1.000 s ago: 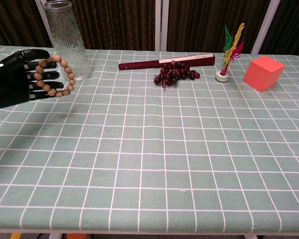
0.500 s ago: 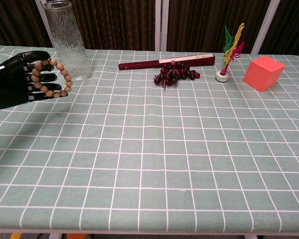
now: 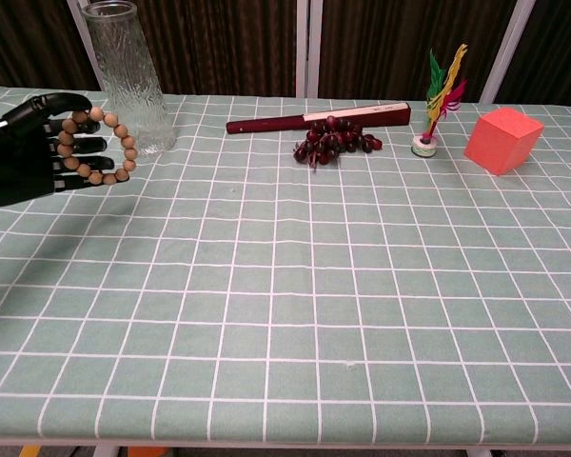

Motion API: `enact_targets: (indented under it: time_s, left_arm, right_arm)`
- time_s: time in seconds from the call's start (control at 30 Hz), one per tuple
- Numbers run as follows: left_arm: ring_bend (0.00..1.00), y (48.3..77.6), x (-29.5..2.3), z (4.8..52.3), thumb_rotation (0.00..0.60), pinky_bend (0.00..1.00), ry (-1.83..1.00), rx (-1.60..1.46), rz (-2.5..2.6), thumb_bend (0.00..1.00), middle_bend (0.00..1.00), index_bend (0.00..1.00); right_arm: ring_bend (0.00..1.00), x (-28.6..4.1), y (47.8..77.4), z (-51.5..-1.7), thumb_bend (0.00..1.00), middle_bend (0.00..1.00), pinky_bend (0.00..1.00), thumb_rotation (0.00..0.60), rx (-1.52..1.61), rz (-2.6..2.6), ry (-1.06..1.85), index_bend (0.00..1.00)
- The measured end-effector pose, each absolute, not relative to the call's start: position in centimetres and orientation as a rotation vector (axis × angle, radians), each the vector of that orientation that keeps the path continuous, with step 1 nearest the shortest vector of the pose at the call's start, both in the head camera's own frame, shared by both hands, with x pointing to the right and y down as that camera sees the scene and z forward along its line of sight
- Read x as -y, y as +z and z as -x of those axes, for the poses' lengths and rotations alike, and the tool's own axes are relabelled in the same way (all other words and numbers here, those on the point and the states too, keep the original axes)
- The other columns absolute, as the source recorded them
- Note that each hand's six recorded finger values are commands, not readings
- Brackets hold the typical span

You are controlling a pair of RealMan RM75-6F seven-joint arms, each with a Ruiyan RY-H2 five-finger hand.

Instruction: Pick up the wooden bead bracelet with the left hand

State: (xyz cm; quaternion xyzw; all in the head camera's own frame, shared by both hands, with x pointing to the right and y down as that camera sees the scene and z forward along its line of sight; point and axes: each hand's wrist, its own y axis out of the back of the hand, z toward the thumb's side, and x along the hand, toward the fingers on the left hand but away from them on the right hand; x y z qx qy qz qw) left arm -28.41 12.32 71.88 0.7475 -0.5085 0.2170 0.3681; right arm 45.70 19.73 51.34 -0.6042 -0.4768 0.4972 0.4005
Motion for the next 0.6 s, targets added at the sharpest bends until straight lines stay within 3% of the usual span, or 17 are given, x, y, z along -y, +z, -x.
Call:
enact_targets:
  time_s: [0.6]
  left_arm:
    - [0.49,71.87,-12.76,28.10,0.391,0.09,0.537,1.276,-1.950,0.69,0.57,0.50]
  right_arm:
    - [0.00,-19.67,51.36,-45.70,0.10,0.08,0.00,0.600,1.207,1.533,1.259,0.00]
